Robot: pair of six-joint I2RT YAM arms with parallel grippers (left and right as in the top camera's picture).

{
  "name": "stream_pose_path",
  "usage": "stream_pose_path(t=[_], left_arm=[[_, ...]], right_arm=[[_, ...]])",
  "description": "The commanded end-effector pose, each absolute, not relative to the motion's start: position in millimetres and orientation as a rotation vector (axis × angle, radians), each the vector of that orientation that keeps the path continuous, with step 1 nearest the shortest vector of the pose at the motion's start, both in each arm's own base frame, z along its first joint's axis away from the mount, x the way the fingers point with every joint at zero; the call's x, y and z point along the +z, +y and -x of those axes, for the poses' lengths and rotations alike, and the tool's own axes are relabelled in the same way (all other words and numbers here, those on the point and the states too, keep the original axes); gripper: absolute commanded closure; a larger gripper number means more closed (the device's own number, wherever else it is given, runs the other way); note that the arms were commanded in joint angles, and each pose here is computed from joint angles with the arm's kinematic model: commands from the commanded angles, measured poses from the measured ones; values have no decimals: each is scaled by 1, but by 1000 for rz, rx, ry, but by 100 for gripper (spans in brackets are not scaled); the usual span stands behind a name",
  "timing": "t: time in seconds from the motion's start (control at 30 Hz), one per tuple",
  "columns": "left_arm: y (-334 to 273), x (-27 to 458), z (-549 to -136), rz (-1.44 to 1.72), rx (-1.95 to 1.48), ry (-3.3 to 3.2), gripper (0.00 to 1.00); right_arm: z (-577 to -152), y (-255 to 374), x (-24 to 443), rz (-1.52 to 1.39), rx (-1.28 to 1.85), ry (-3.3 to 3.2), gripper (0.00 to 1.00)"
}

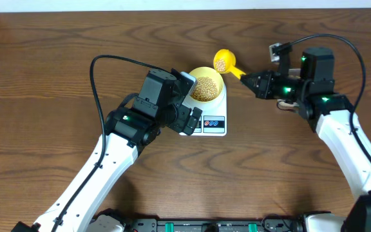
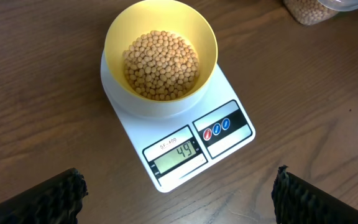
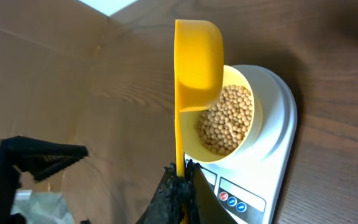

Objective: Scoop item into bowl and weigh 50g on scale
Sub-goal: 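Lift the filled scoop and carry it over the yellow bowl, then tilt the scoop with the right gripper to pour a few soybeans in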

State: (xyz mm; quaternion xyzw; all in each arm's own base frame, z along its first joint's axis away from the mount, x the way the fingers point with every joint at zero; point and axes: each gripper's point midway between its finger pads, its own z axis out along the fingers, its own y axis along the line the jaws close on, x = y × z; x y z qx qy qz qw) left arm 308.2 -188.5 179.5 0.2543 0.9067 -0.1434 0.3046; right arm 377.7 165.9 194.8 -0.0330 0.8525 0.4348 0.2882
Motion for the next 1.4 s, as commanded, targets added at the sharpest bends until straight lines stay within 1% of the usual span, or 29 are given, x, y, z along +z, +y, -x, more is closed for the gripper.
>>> stream_pose_path(t=[0.0,0.23,0.4,0.53,0.8,0.93,1.37], left_arm=[[-186,181,-311,-674,-359,2394,2],[-186,181,-311,-674,-359,2394,2],[-186,181,-311,-674,-359,2394,2],[-186,181,-311,-674,-359,2394,2],[-186,181,-311,-673,-359,2394,2],[-186,181,-311,-674,-359,2394,2],[-186,181,-311,-674,-359,2394,2]], right_arm=[[-379,175,189,203,1130,2264,99],[-370,194,185,454,1056,2206,99],[-374,195,179,457,972,2220,99],[-376,198,175,517,886,2209,99],[-373,206,174,601,841,2186,99],[-374,208,170,601,793,2197,99],[-372,210,170,638,781,2187,99]])
